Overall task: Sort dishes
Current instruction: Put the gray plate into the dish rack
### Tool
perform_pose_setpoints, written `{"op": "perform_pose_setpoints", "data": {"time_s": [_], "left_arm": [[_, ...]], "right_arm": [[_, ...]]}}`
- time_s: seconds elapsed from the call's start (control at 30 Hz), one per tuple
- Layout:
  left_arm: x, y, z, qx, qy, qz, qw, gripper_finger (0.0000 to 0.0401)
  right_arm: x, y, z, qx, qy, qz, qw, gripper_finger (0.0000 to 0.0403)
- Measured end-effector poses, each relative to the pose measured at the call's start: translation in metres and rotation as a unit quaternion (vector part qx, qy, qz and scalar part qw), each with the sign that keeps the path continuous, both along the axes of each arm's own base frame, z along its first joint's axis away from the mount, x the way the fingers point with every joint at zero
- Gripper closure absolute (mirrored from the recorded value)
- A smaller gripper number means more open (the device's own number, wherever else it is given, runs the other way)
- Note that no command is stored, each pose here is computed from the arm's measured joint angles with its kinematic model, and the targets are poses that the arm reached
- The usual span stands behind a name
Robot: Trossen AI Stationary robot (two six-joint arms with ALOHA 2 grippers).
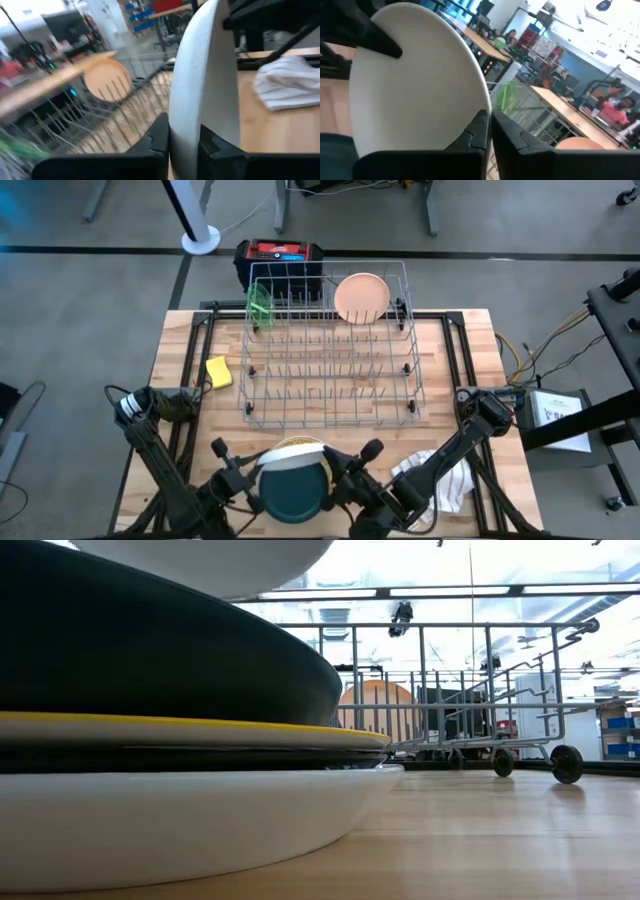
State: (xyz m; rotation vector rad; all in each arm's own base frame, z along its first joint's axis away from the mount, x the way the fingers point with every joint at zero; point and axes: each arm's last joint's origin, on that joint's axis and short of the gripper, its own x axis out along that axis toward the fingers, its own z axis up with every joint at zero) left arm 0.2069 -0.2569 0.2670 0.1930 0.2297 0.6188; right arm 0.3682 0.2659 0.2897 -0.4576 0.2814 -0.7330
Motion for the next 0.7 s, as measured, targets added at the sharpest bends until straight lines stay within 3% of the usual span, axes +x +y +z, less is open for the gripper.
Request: {"op": "perform_pose_setpoints", "data": {"time_s": [0.37,0.57,0.7], "left_arm": [[0.041,0.051,0.004,0.088,0.016,0.074,0.993,0.0387],[0.044,0.058,0.01,0.14,0.018,0.073,0.987,0.0388],[0.042,0.06,0.015,0.145,0.023,0.073,0.986,0.0388]], "right_arm": [[-0.013,-0.052,0.039,0.087,0.021,0.008,0.996,0.0271],[-0.02,-0.086,0.049,0.138,0.1,0.024,0.985,0.0216],[-0.019,-0.106,0.057,0.134,0.135,0.027,0.981,0.0194]]}}
